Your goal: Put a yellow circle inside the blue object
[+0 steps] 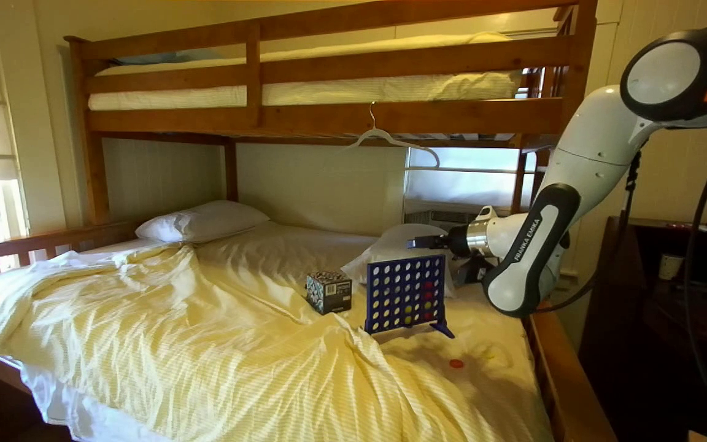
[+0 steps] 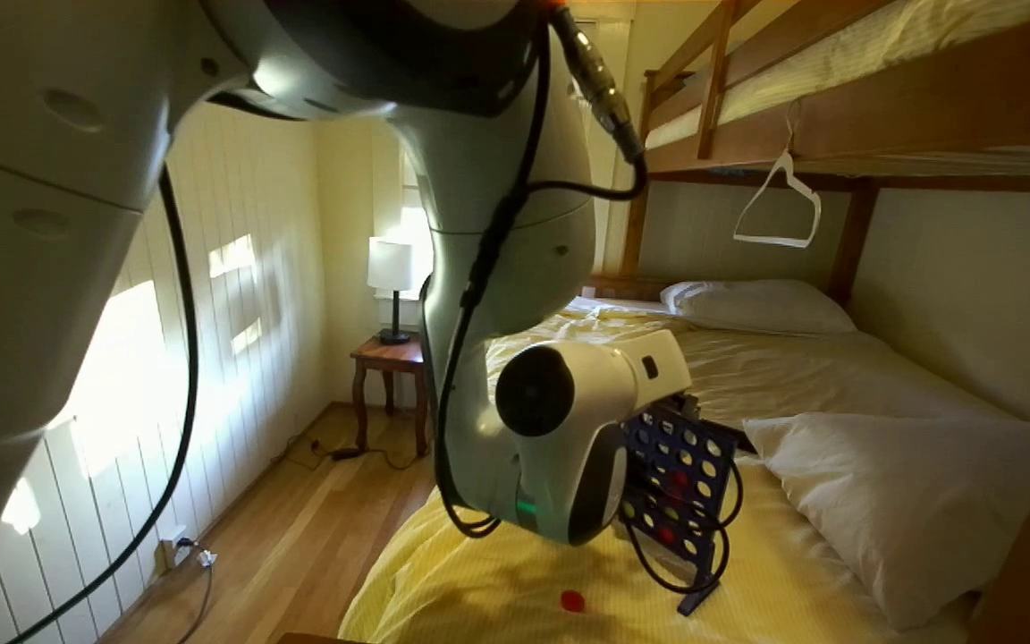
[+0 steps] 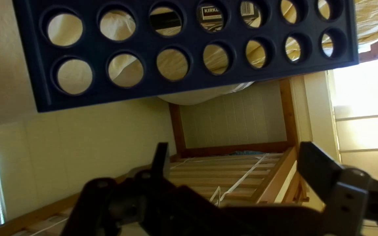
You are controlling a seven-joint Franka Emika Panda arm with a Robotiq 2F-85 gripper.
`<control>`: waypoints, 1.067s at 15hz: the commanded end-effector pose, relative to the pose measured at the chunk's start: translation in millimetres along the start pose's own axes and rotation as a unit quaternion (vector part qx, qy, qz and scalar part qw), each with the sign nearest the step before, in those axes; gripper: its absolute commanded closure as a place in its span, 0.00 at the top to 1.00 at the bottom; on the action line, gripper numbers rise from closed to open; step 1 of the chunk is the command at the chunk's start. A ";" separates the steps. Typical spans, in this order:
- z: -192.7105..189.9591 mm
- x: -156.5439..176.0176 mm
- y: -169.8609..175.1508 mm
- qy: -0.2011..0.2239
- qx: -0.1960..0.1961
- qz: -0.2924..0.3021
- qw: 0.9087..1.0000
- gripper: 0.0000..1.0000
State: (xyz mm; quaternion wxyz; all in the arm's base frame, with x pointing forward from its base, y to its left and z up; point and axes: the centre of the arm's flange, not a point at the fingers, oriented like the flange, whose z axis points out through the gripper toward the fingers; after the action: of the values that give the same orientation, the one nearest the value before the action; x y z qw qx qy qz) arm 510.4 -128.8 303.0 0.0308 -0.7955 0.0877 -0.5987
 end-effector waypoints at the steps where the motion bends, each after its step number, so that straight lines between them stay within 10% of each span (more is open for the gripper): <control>1: -25.3 13.1 7.3 -0.027 0.013 0.023 0.999 1.00; 16: -32.5 7.9 24.9 -0.242 -0.067 0.022 0.968 1.00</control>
State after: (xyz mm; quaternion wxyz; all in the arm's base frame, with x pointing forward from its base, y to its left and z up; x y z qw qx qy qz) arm 488.3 -150.7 301.7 0.0114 -0.9032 0.1346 -0.4075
